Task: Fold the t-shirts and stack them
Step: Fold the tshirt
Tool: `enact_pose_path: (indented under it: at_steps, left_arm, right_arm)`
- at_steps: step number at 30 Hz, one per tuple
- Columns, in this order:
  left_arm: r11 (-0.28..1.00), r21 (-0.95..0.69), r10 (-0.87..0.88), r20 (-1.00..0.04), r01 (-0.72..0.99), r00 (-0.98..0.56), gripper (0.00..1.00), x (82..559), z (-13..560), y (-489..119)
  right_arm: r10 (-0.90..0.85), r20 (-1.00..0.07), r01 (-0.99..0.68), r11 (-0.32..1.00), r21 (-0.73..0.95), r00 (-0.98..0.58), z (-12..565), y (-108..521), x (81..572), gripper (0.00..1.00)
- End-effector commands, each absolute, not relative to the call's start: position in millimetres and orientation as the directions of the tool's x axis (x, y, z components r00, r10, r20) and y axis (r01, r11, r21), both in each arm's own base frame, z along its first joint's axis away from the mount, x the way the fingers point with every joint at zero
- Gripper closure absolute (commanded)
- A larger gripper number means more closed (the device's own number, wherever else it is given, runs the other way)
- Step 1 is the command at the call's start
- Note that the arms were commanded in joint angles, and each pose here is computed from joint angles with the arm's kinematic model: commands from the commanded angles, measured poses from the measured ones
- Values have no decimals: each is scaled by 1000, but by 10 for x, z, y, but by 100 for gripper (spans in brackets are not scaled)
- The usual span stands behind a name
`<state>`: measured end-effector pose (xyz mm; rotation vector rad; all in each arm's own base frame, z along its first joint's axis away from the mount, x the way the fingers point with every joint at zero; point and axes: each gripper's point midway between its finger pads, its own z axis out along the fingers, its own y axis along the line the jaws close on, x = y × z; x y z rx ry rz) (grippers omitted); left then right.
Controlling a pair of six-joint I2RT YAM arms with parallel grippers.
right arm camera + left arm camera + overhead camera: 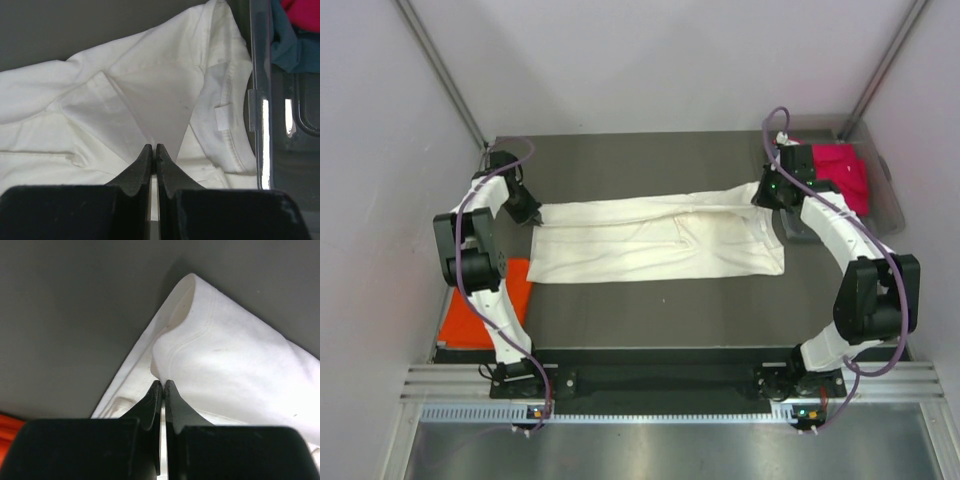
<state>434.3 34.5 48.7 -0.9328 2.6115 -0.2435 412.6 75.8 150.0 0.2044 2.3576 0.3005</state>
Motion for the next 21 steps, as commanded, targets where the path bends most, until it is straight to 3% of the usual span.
enact_pose_path:
  at_steps: [1, 21]
  left_arm:
    - [800, -239, -600, -348, -550, -721, 100, 4279, 758, 480]
    - [789, -196, -613, -295, -582, -733, 100, 4006, 447, 464]
  right_arm:
    - [235, -717, 72, 966, 250, -656, 1758, 600, 4103, 100]
    - [241, -627, 114, 965, 237, -741, 1332, 548, 3832, 100]
